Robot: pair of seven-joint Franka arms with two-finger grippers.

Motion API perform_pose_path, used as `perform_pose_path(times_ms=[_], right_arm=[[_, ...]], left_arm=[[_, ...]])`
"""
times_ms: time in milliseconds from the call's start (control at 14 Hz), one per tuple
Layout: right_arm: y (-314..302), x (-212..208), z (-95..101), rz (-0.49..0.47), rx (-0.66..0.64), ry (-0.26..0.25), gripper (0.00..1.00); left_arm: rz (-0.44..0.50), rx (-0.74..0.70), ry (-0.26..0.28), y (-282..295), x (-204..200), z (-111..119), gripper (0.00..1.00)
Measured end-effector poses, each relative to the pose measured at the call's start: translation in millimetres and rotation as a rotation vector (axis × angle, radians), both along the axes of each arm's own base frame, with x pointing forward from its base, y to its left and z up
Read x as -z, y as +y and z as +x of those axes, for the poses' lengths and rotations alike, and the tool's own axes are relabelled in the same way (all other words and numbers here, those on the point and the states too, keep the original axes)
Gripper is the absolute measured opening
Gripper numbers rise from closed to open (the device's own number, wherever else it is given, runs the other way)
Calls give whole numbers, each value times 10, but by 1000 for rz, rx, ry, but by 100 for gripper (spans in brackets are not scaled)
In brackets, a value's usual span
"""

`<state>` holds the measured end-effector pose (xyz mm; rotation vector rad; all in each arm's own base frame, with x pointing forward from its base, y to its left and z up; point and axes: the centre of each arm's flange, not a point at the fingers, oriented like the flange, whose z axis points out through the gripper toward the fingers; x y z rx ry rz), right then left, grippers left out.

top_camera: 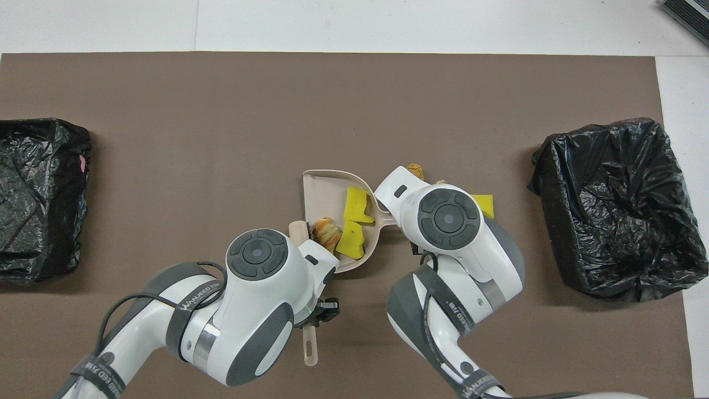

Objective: Sweep and dump trash in bin

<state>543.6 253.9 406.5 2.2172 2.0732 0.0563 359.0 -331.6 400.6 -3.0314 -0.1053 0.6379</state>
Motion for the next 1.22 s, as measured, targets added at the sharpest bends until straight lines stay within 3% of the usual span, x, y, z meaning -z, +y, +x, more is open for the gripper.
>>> perform_pose_path(times_ms=[215,429,715,1002,1216], right_arm=[[-391,-250,207,19,31,39,32],[-991,-534,421,16,41,66,32],[-1833,-845,534,10,58,70,32],[-2788,-1116,533,4,77,84,32],[-3399,-1221,474,-7,33,92,32]], left_arm=[[47,17,24,-19,-33,-220,26],[75,66,30,-53,78,-676,26],[65,102,-50,-83,227,-1374,26],[23,120,-109,-234,372,-1658,26],[-5,91,-122,-305,487,-1712,26]])
